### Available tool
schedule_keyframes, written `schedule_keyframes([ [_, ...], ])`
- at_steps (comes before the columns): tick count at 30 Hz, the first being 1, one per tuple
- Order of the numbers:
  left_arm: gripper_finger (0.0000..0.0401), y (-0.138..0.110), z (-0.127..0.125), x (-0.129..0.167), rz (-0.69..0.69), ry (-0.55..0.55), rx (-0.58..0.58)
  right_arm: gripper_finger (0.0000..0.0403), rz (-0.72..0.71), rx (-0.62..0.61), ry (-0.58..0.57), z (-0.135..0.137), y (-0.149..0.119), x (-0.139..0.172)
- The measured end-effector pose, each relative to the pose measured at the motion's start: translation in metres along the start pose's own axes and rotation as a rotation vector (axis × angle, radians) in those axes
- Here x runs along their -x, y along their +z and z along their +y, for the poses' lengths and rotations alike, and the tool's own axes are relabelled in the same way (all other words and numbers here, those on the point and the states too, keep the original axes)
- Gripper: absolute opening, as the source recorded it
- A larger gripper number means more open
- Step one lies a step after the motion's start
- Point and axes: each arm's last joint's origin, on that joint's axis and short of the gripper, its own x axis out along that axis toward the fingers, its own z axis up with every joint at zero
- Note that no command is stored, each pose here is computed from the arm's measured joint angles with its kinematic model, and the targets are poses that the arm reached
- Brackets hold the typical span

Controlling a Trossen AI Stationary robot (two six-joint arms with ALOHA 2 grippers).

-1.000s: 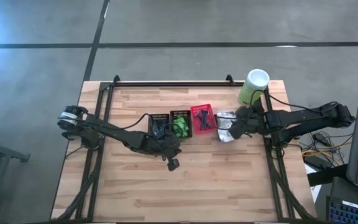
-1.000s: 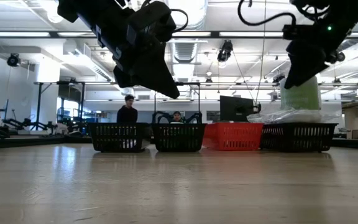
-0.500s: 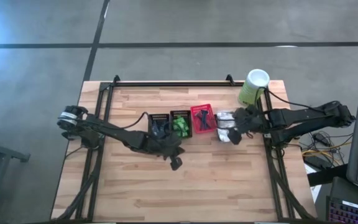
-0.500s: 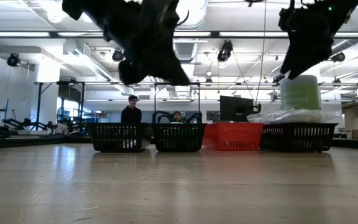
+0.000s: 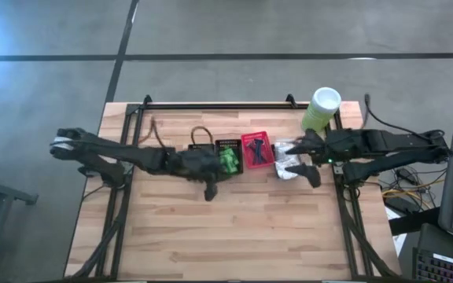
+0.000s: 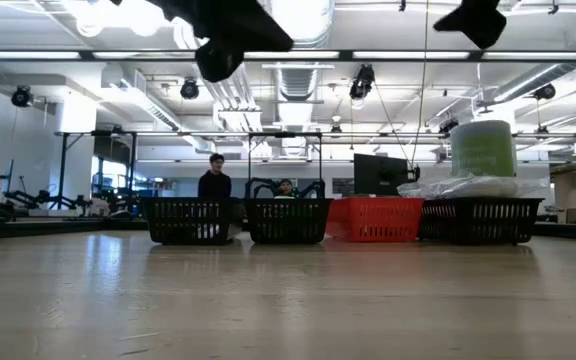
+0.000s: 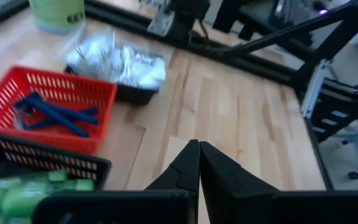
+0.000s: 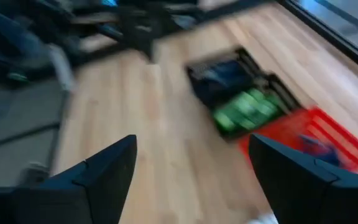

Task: Pick & Place Travel size toiletries
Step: Return to Home Position

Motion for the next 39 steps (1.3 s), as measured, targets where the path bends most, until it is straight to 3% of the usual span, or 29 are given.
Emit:
schedule_keyframes([
  [2, 0.0012, 0.001, 0.01, 0.011, -0.029, -0.029, -0.014, 0.0297, -0.064, -0.004, 0.07, -0.002, -0.006, 0.006],
  [6, 0.0012, -0.005, 0.025, 0.033, -0.129, -0.069, -0.002, 0.0285, -0.134, -0.075, 0.103, -0.014, -0.032, 0.015],
  [12, 0.0012, -0.029, 0.044, 0.063, -0.329, -0.133, 0.022, 0.0268, -0.254, -0.189, 0.161, -0.032, -0.073, 0.026],
  [19, 0.0012, -0.074, 0.062, 0.086, -0.464, -0.193, 0.066, 0.0248, -0.615, -0.116, 0.313, -0.044, -0.102, 0.032],
  [25, 0.0012, -0.105, 0.074, 0.099, -0.536, -0.191, 0.078, 0.0232, -0.671, -0.119, 0.343, -0.053, -0.128, 0.011],
  [30, 0.0012, -0.134, 0.09, 0.1, -0.517, -0.047, 0.142, 0.0221, -0.653, -0.196, 0.297, -0.061, -0.149, -0.016],
  [33, 0.0012, -0.154, 0.097, 0.099, -0.475, -0.002, 0.148, 0.0218, -0.618, -0.298, 0.209, -0.066, -0.154, -0.021],
  [39, 0.0012, -0.174, 0.105, 0.092, -0.259, 0.096, 0.121, 0.0211, -0.591, -0.44, 0.197, -0.068, -0.156, -0.024],
])
